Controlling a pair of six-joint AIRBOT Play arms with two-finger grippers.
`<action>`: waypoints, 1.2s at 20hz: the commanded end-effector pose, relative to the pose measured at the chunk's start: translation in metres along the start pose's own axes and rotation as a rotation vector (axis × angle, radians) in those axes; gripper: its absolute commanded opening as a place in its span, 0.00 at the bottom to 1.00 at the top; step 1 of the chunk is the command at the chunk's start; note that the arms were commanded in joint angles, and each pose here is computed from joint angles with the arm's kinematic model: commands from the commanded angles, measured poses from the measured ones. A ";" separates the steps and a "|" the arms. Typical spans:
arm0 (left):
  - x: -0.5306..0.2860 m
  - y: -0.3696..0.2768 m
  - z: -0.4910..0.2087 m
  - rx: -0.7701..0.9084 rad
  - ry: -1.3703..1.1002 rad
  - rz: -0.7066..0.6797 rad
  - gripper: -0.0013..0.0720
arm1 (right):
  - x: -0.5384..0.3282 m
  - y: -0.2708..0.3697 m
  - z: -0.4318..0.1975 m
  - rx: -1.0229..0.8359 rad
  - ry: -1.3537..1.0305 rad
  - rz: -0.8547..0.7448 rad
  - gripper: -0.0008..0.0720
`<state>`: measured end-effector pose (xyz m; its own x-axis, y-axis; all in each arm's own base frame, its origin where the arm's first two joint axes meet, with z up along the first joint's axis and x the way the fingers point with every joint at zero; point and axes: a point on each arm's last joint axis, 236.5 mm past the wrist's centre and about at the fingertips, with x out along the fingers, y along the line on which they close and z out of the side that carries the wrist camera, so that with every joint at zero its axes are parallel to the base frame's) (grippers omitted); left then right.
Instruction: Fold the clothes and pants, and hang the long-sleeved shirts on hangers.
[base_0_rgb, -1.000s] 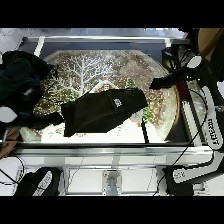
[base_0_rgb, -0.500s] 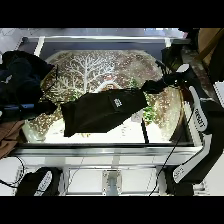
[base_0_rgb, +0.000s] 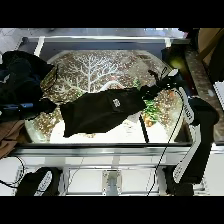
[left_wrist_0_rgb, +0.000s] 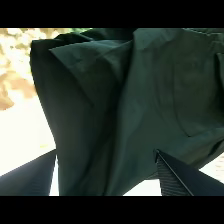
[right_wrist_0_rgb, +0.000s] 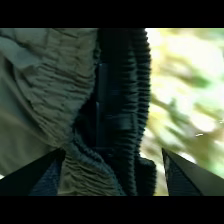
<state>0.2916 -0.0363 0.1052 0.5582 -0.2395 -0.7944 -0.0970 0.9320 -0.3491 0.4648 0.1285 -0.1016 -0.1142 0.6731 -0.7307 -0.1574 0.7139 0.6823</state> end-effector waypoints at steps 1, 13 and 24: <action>0.000 0.000 0.000 -0.004 -0.001 0.001 0.98 | 0.018 -0.002 -0.011 0.018 0.077 0.017 0.87; 0.000 0.000 0.000 -0.003 -0.002 0.001 0.98 | 0.002 0.040 0.015 -0.055 -0.015 0.142 0.04; 0.000 0.000 0.007 -0.003 -0.030 -0.001 0.98 | -0.369 -0.051 -0.084 0.313 -0.605 -0.360 0.04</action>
<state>0.2937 -0.0357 0.1065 0.5670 -0.2367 -0.7890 -0.0997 0.9311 -0.3509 0.4893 -0.0736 0.0972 0.3941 0.5262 -0.7535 -0.0171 0.8240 0.5664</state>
